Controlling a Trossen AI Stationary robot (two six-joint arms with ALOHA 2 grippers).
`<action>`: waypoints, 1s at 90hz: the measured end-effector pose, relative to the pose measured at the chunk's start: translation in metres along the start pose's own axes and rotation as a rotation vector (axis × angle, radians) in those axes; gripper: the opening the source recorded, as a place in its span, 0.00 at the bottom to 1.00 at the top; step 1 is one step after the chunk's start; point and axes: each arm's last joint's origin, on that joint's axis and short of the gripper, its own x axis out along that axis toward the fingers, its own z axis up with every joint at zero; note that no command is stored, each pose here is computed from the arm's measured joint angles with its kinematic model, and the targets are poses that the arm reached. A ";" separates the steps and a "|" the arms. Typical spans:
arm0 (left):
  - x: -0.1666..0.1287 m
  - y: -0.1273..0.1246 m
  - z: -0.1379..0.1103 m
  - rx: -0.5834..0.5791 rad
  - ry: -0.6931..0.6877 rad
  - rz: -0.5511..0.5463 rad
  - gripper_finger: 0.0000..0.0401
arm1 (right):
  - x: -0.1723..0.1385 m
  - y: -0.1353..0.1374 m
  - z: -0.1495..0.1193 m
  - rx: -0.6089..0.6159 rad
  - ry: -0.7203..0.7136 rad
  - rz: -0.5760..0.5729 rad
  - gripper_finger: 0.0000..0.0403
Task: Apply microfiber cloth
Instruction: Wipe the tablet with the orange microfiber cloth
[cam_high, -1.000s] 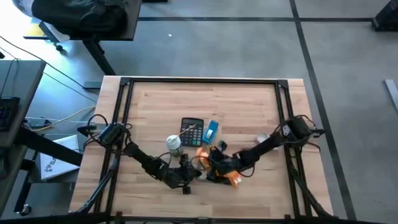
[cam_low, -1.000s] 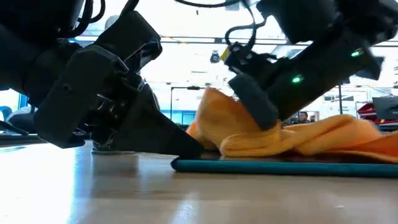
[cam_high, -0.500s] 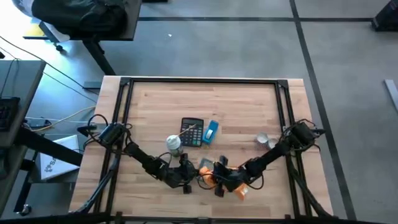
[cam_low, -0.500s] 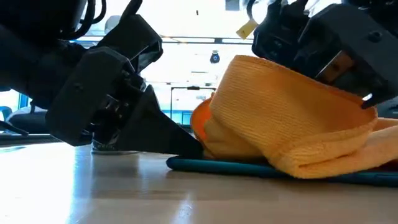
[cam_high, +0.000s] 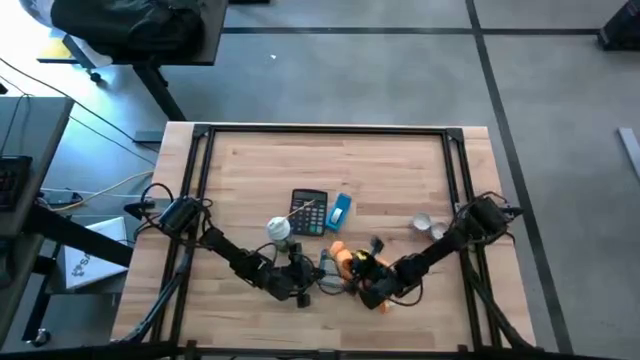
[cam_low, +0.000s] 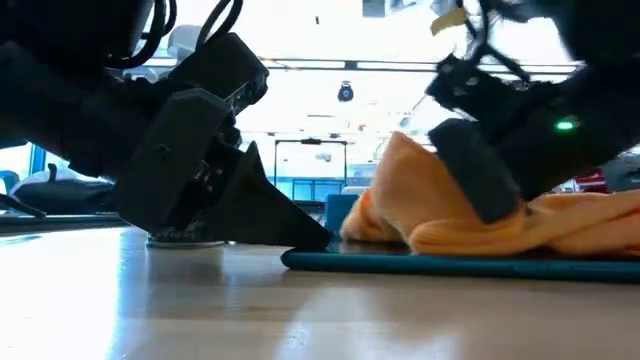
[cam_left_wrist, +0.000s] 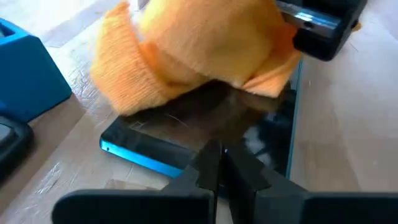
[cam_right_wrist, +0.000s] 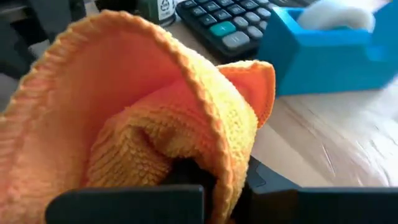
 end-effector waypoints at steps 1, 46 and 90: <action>0.000 0.000 0.000 -0.001 0.000 0.000 0.00 | -0.001 0.000 -0.001 0.001 0.001 0.001 0.00; -0.001 0.000 0.000 -0.021 -0.001 0.001 0.00 | -0.028 0.029 -0.007 -0.040 0.018 0.288 0.00; 0.000 0.001 -0.002 0.004 0.021 0.027 0.00 | 0.013 0.000 0.011 -0.053 0.006 0.068 0.00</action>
